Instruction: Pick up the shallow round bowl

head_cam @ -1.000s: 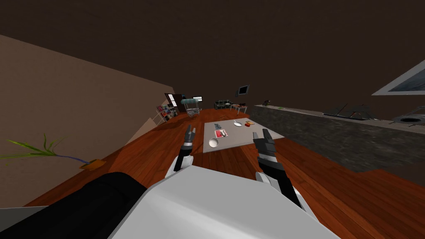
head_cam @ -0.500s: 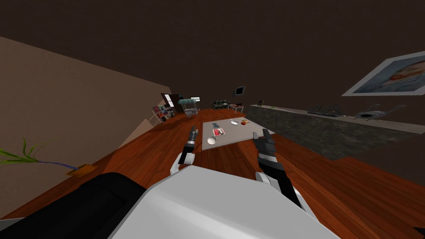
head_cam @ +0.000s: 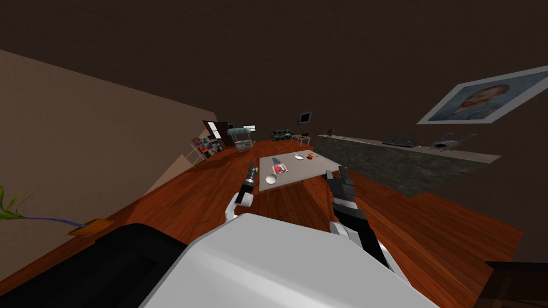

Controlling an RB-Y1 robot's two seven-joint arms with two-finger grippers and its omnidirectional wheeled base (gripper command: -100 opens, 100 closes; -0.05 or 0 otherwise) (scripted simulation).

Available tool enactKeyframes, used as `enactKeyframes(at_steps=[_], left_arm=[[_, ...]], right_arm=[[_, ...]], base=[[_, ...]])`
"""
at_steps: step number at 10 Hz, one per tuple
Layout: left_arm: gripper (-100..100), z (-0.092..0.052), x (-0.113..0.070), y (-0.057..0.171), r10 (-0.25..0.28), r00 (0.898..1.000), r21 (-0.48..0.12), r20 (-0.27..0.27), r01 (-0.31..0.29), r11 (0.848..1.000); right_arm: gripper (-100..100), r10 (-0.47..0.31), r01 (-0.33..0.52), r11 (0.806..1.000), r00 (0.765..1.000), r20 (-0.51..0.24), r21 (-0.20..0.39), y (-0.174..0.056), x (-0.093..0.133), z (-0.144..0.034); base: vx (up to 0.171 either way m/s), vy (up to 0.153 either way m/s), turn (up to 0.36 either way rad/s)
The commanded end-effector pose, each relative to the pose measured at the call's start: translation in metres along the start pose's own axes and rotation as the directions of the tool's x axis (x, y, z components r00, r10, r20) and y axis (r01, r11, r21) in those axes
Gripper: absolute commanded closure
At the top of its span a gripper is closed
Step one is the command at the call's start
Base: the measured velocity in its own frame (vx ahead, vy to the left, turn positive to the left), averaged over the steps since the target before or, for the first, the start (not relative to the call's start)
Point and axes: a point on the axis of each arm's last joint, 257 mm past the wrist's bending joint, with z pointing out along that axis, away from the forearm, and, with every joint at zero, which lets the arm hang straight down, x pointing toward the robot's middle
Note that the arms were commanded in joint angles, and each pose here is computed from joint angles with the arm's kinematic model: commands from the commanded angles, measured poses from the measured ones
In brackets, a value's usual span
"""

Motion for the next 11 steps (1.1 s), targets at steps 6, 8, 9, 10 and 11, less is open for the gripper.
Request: enactKeyframes(at_steps=[6,8,9,10,11], left_arm=[[-100,0.019,0.012,0.075,-0.023,1.0,-0.188,-0.016,0.019,0.982],[-100,0.024,0.017,0.094,-0.031,0.999,-0.238,-0.02,0.025,0.971],[-100,0.021,0.016,0.1,-0.03,0.999,-0.252,-0.019,0.025,0.968],[-100,0.027,0.022,0.114,-0.039,0.999,-0.292,-0.025,0.03,0.956],[-100,0.023,0.021,0.122,-0.038,0.999,-0.309,-0.023,0.029,0.951]], right_arm=[[0,0.0,0.0,1.0,1.0,0.0,0.0,0.0,0.0,0.0],[0,0.0,0.0,1.0,1.0,0.0,0.0,0.0,0.0,0.0],[0,0.0,0.0,1.0,1.0,0.0,0.0,0.0,0.0,0.0],[0,0.0,0.0,1.0,1.0,0.0,0.0,0.0,0.0,0.0],[0,0.0,0.0,1.0,1.0,0.0,0.0,0.0,0.0,0.0]], base=[[-0.051,-0.014,-0.064],[-0.045,-0.01,-0.054],[-0.035,-0.009,-0.052],[-0.035,-0.005,-0.073],[-0.026,-0.004,-0.045]])
